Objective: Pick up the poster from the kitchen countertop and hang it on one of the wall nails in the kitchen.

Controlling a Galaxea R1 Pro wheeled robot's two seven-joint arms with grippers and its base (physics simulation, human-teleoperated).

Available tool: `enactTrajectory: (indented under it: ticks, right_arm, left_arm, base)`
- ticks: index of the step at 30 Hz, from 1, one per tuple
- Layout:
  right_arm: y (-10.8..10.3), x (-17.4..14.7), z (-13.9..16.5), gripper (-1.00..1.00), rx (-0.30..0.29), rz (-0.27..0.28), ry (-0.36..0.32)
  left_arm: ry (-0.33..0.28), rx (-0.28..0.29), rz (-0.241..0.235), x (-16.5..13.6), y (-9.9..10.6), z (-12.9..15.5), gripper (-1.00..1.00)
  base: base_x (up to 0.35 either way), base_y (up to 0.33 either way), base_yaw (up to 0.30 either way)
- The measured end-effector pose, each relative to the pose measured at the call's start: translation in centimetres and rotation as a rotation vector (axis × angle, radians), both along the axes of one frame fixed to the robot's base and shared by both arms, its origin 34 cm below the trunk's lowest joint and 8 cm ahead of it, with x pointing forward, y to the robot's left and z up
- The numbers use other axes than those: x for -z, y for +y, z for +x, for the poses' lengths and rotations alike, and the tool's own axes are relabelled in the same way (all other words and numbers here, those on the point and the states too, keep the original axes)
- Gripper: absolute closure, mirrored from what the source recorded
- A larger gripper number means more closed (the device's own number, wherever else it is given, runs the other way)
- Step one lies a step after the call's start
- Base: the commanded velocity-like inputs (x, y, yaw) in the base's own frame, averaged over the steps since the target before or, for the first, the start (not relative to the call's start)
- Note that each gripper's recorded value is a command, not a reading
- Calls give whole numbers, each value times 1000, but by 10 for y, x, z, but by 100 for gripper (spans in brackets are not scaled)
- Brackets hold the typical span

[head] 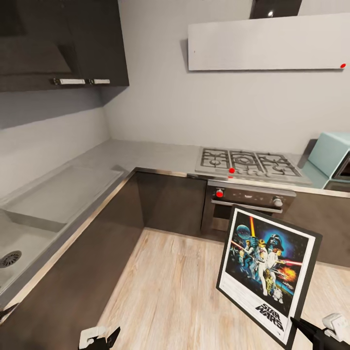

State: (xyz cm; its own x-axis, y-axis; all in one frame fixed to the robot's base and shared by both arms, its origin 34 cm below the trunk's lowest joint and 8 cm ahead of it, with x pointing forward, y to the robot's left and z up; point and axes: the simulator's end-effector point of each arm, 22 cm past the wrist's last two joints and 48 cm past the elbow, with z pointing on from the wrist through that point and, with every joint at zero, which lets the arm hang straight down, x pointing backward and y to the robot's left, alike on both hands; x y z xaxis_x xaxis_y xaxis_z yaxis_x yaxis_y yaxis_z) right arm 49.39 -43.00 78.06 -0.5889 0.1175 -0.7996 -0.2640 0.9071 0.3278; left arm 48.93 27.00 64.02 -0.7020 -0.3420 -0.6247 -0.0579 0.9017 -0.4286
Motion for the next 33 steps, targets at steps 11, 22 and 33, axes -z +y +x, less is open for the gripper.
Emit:
enactTrajectory:
  ticks: [11,22,33]
  right_arm:
    - [0,-12,-3,100,1,-1,0]
    - [-1,-24,-6,100,2,-2,0]
    - [-1,-34,-9,100,2,-2,0]
  left_arm:
    - [0,0,0,-12,0,-3,-100]
    - [1,-1,0,-24,0,-6,-100]
    - [1,0,0,-34,0,-9,-100]
  base:
    - [0,0,0]
    - [0,0,0]
    - [0,0,0]
